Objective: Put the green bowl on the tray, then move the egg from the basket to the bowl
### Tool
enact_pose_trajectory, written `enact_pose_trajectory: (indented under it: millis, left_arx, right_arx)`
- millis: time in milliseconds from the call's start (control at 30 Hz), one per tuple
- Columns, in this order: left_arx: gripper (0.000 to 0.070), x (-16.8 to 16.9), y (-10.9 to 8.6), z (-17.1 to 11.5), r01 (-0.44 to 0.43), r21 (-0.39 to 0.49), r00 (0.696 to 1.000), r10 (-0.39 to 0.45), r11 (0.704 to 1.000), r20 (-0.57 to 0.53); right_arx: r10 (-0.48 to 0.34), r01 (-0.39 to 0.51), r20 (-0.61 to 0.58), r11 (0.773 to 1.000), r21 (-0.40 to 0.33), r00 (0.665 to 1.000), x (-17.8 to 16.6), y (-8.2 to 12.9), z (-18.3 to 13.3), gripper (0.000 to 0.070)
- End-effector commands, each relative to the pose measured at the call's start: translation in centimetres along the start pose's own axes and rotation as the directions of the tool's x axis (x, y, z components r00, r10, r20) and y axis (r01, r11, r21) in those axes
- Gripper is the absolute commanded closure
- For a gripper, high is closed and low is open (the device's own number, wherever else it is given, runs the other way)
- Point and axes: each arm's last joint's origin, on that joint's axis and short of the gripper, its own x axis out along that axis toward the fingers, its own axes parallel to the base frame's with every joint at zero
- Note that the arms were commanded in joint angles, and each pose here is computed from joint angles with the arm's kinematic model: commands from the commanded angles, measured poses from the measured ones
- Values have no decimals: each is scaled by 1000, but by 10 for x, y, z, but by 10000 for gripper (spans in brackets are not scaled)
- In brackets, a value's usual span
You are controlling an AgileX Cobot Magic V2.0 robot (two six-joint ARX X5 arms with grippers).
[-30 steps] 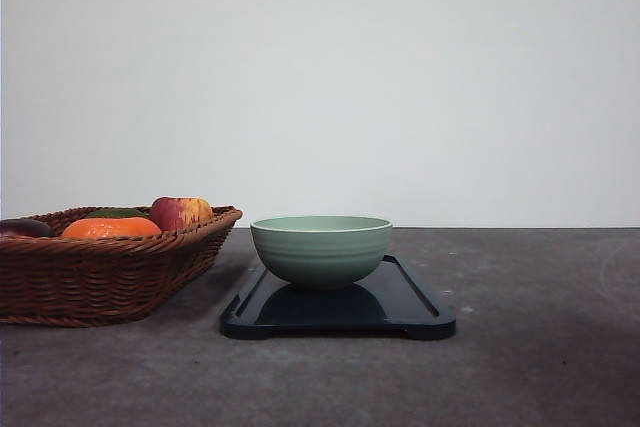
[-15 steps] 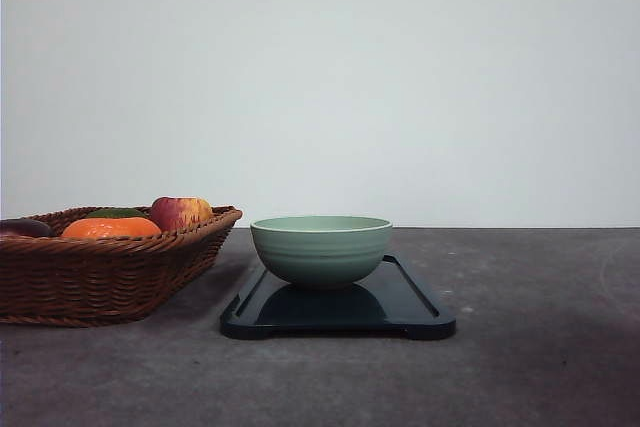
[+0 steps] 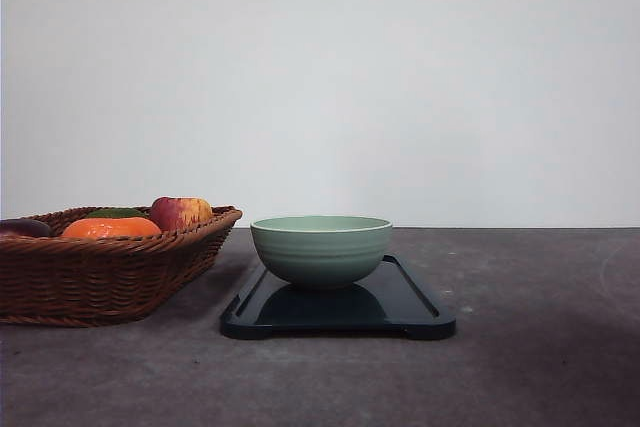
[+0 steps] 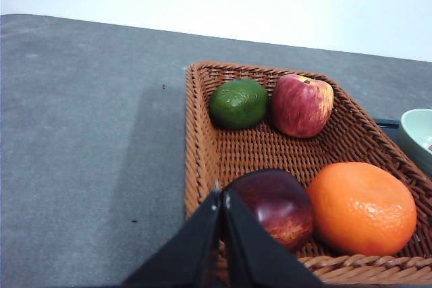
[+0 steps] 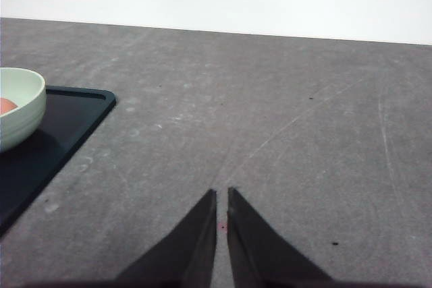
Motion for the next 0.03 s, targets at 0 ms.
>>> enact_pose_trajectory:
  millis: [0]
  left_arx:
    - [700,2,1,-5,-5,6,1000,5,1000,-8]
  right_arx:
    - [2,-2,0,1000,16,1000,0,0,-1,679]
